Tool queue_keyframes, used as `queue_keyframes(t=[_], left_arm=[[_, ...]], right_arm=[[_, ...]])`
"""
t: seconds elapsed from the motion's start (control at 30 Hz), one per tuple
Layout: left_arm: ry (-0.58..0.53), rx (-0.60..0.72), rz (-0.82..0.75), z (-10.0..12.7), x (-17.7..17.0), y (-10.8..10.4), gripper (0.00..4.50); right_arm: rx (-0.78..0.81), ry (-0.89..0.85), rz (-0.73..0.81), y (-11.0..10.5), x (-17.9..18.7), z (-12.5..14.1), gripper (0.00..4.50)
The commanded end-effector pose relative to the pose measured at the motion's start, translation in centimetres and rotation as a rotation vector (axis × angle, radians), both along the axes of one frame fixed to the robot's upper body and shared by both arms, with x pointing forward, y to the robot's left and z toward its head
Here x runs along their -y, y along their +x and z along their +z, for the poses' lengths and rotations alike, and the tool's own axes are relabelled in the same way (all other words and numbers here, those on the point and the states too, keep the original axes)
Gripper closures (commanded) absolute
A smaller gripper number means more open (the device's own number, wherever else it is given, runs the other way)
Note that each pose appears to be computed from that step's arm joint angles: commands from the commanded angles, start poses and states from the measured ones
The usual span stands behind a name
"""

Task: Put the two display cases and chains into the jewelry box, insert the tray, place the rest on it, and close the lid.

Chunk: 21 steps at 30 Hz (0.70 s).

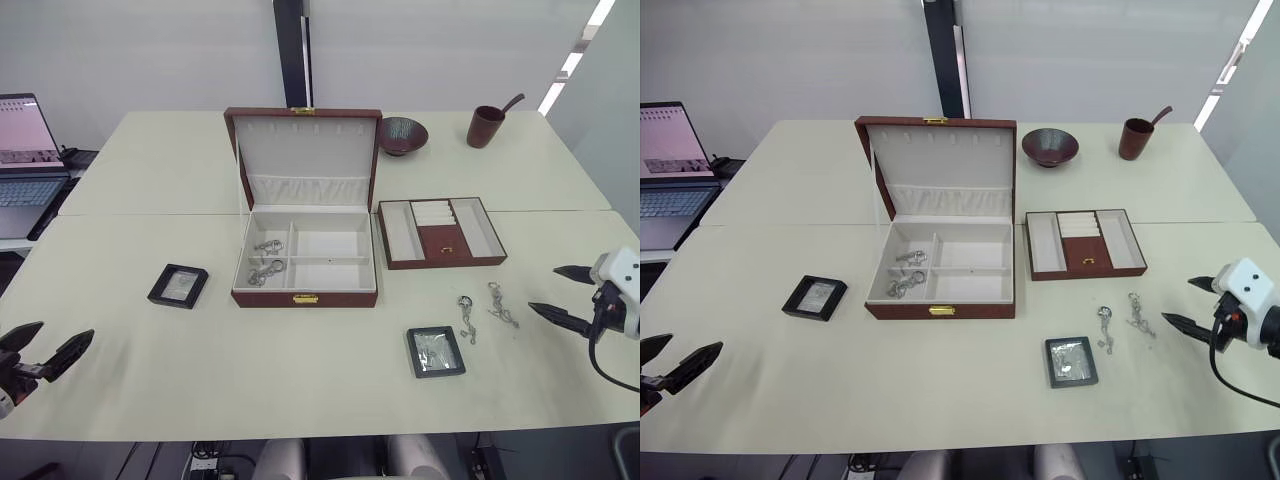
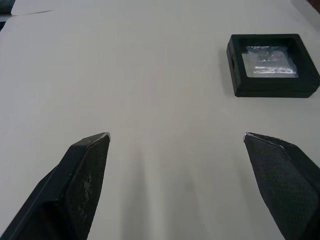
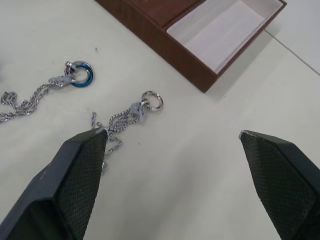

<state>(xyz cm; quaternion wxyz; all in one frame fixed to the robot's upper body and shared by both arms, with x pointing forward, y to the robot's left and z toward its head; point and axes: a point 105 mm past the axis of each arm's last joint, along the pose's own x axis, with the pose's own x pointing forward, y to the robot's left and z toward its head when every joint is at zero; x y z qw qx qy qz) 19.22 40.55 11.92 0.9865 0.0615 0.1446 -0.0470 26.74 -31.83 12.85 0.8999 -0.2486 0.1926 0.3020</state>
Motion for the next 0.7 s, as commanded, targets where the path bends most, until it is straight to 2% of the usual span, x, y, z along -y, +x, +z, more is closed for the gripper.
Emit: queue_keyframes(t=[0.03, 0.2, 0.47, 0.6, 0.7], left_arm=[[0.015, 0.031, -0.029, 1.0, 0.8, 0.6, 0.06], [0.022, 0.026, -0.060, 1.3, 1.3, 1.0, 0.06], [0.062, -0.002, -0.147, 1.9, 2.4, 1.4, 0.06], [0.086, -0.027, -0.215, 2.1, 3.3, 1.3, 0.06], [0.102, -0.027, -0.221, 2.3, 3.3, 1.1, 0.06]], right_arm=[[0.038, -0.009, -0.018, -0.3, 0.6, 0.8, 0.00], [-0.003, 0.026, -0.042, -0.7, 1.2, 0.7, 0.00], [0.042, -0.012, -0.027, -0.3, 1.3, 1.9, 0.00], [0.068, -0.019, 0.063, 0.3, -0.5, 3.1, 0.00], [0.103, -0.014, 0.203, 1.1, -3.7, 4.9, 0.00]])
